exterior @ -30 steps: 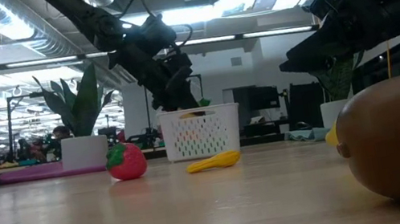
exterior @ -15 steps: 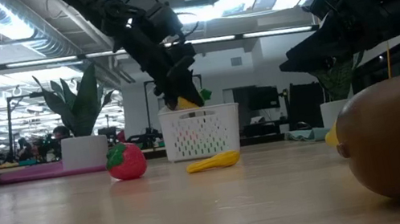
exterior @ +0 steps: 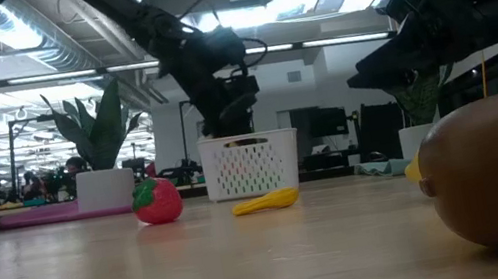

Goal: Pick and placing Produce into tupperware
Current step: Put the yellow pineapple into the white bin

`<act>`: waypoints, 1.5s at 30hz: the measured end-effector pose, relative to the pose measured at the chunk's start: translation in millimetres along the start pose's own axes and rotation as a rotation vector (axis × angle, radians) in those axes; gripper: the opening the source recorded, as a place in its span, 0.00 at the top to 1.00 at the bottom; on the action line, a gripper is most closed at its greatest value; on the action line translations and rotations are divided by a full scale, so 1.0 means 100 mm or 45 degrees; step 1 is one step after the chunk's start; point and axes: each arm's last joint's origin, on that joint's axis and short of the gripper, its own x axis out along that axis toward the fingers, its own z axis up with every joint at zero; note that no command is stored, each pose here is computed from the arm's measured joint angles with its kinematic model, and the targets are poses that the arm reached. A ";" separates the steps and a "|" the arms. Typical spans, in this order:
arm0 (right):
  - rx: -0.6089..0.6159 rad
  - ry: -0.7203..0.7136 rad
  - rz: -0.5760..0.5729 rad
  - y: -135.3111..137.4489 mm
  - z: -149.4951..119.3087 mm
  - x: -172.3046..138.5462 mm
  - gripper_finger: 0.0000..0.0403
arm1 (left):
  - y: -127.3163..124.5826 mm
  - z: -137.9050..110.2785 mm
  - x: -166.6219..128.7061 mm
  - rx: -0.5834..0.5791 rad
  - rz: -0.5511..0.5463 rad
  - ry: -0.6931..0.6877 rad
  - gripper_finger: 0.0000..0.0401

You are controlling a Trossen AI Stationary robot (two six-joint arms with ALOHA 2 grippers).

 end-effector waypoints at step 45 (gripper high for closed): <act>0.001 0.009 -0.002 0.00 -0.01 0.00 0.31 | 0.01 -0.02 0.04 0.021 0.061 0.120 0.45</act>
